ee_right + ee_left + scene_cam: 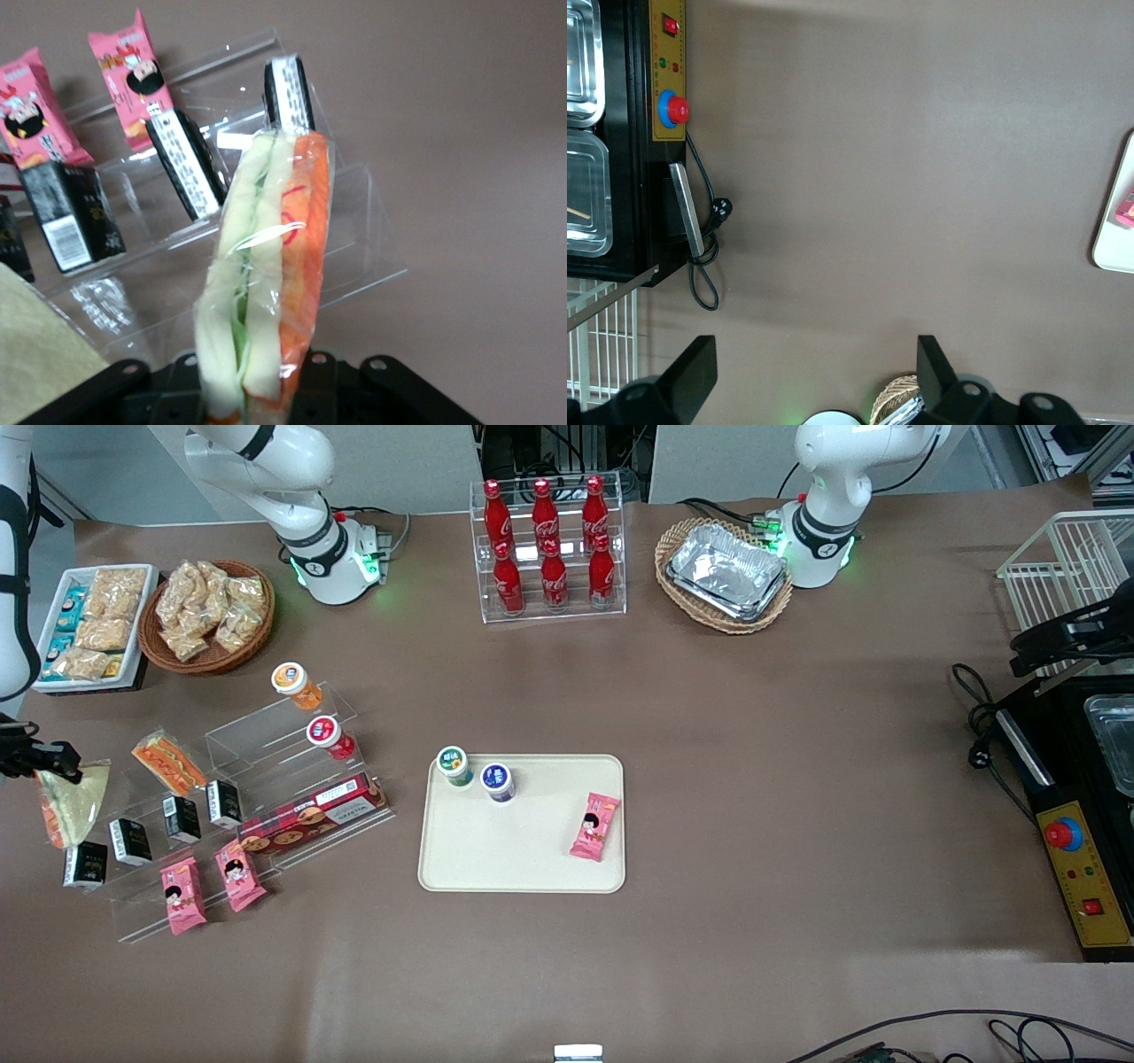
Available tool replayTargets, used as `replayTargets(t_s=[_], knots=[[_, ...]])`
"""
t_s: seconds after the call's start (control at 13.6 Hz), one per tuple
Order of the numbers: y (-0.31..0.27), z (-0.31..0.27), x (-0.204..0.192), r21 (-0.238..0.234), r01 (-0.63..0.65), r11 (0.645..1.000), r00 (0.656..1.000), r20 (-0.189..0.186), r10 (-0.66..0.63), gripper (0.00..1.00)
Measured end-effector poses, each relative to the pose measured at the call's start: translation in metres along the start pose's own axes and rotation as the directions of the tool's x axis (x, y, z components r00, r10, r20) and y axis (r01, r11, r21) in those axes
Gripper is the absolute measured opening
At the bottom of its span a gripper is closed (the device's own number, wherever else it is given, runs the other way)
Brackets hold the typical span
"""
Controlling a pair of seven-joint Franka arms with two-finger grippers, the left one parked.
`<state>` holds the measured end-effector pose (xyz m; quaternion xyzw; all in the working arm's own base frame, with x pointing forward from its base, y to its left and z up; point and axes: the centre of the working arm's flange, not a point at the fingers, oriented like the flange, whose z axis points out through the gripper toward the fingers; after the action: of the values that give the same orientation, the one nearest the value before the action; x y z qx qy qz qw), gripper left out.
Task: Place sandwich on tray
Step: 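Lift the sandwich off the display and carry it toward the cream tray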
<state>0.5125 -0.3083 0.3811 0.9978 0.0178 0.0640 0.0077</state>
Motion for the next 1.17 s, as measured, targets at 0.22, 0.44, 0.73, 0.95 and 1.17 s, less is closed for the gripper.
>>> replayTargets(t_s=[0.22,0.44,0.73,0.95,1.17], knots=[[-0.005,-0.043,0.011,0.026,0.019,0.999,1.000,-0.019,-0.018,0.22],[-0.014,-0.106,0.025,0.076,0.016,0.997,1.000,-0.007,-0.016,0.22],[-0.067,-0.131,0.049,0.120,-0.113,0.986,0.991,0.084,0.103,0.22],[-0.146,-0.142,0.078,0.068,-0.258,0.964,0.960,0.135,0.247,0.22],[-0.231,-0.149,0.095,0.026,-0.419,0.908,0.897,0.169,0.409,0.22]])
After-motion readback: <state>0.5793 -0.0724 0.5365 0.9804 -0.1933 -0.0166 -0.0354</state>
